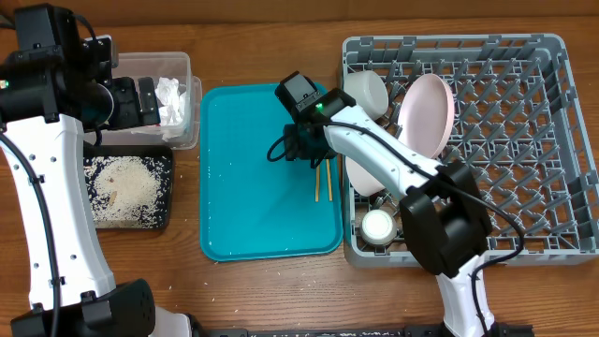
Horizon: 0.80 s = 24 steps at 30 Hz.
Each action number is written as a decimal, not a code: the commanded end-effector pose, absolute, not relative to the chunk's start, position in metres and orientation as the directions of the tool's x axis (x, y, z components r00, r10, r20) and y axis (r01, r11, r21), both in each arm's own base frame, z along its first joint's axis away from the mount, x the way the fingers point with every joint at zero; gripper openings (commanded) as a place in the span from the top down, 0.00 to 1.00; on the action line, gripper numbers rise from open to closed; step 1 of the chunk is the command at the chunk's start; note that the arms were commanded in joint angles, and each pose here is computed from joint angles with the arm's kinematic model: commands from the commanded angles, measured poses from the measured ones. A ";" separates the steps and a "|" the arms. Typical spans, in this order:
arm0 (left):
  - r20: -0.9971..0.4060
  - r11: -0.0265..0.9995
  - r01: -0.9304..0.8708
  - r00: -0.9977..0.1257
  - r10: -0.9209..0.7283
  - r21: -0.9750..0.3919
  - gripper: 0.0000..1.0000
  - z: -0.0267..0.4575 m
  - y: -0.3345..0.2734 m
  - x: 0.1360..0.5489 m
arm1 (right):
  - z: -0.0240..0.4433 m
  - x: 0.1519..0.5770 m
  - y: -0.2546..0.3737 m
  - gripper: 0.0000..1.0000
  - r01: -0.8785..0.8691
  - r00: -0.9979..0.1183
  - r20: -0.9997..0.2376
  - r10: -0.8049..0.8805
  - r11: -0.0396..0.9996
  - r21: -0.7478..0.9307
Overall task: Sort waste into correct bins and load items into the dishwasher
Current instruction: 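Stand the large white plate upright in the rack beside the small plate, then reach the right gripper down to the chopsticks on the teal tray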
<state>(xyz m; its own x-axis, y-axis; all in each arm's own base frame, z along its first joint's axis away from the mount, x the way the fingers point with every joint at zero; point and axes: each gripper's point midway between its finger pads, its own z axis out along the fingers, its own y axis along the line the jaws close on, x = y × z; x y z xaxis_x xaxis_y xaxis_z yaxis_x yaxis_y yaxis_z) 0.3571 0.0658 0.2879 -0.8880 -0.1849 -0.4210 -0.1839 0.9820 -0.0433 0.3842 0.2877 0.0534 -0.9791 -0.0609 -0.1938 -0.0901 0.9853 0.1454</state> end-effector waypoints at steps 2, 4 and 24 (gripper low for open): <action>-0.441 0.981 -0.188 -0.878 -0.187 -0.042 0.00 0.295 0.066 0.358 | 0.030 0.389 0.272 0.46 -0.030 -0.984 -0.176 -0.017 0.997 0.071; -0.440 0.981 -0.188 -0.878 -0.187 -0.042 0.00 0.295 0.066 0.358 | 0.023 0.389 0.270 0.46 -0.022 -0.987 -0.163 -0.011 0.998 0.066; -0.440 0.981 -0.187 -0.878 -0.187 -0.042 0.00 0.295 0.066 0.358 | 0.005 0.379 0.280 0.65 -0.087 -0.995 -0.067 -0.079 0.987 0.132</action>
